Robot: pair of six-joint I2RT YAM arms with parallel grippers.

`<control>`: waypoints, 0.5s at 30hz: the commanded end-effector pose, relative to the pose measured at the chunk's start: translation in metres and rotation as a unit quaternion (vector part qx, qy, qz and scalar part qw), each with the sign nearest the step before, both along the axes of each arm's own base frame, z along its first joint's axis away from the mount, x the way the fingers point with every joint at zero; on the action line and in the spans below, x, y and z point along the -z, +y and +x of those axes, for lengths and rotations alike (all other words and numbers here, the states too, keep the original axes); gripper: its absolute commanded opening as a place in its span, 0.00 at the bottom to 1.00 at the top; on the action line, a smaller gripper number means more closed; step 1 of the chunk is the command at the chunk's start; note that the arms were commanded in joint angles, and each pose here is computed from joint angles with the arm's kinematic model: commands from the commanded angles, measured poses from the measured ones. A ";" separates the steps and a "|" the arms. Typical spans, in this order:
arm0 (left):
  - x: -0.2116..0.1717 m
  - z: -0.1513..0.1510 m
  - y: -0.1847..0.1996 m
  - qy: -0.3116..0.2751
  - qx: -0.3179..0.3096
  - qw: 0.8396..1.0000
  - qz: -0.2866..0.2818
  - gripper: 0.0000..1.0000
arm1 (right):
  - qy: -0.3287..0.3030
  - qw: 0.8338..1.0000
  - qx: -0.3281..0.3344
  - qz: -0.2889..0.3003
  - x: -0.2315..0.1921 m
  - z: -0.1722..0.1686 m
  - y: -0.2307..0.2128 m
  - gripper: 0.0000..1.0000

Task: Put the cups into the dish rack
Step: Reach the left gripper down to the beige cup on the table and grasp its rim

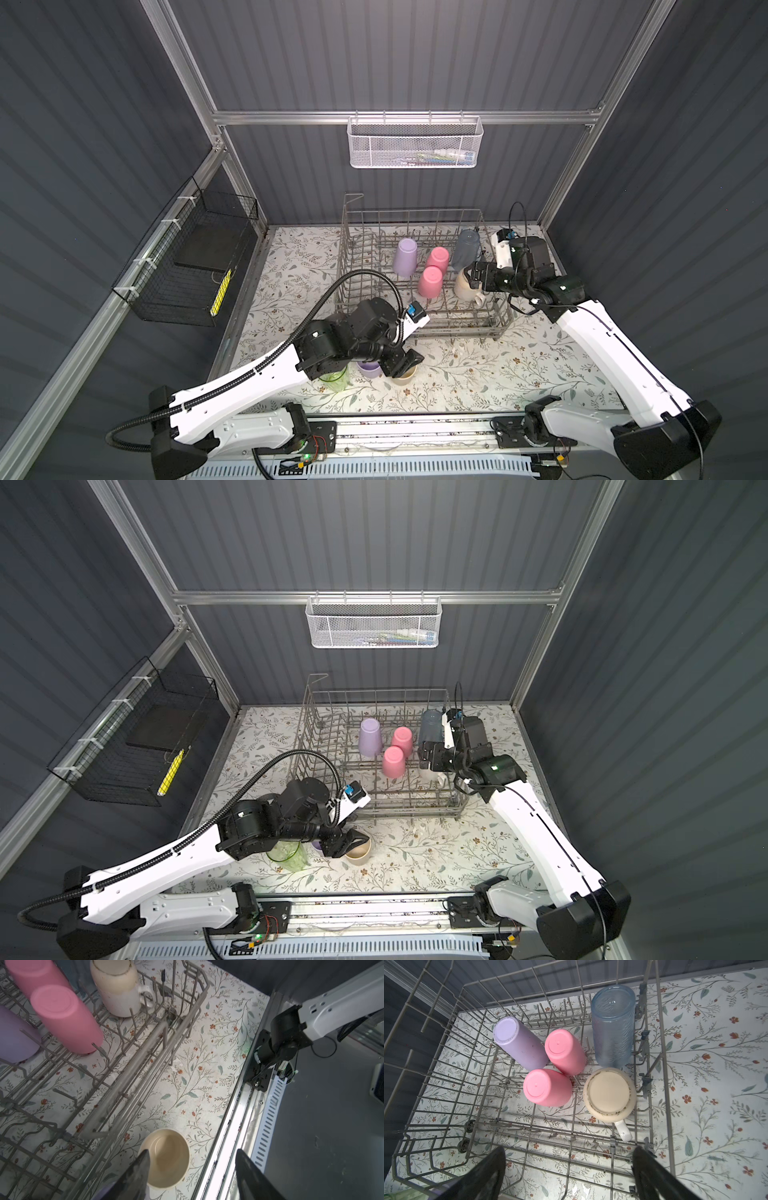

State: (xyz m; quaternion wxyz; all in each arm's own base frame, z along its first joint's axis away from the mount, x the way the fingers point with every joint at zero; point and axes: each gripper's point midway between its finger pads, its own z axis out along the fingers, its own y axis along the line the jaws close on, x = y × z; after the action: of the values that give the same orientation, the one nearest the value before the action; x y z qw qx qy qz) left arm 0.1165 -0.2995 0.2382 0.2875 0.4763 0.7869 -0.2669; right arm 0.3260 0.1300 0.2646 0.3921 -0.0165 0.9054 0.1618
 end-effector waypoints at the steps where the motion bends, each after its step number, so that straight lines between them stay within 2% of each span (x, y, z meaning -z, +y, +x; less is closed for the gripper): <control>1: 0.025 0.003 0.009 -0.009 -0.035 0.998 0.048 0.66 | -0.005 1.000 0.000 0.016 -0.008 0.000 0.002 0.95; 15: 0.089 0.007 0.003 0.006 -0.050 0.992 0.117 0.66 | 0.010 1.000 -0.005 0.024 0.000 -0.001 0.006 0.95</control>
State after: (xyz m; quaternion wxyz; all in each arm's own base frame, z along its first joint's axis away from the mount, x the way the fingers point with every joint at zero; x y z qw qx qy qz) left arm 0.1213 -0.2956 0.1594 0.2411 0.4732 0.8302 -0.1696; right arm 0.3244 0.1344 0.2642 0.3851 -0.0126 0.9056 0.1775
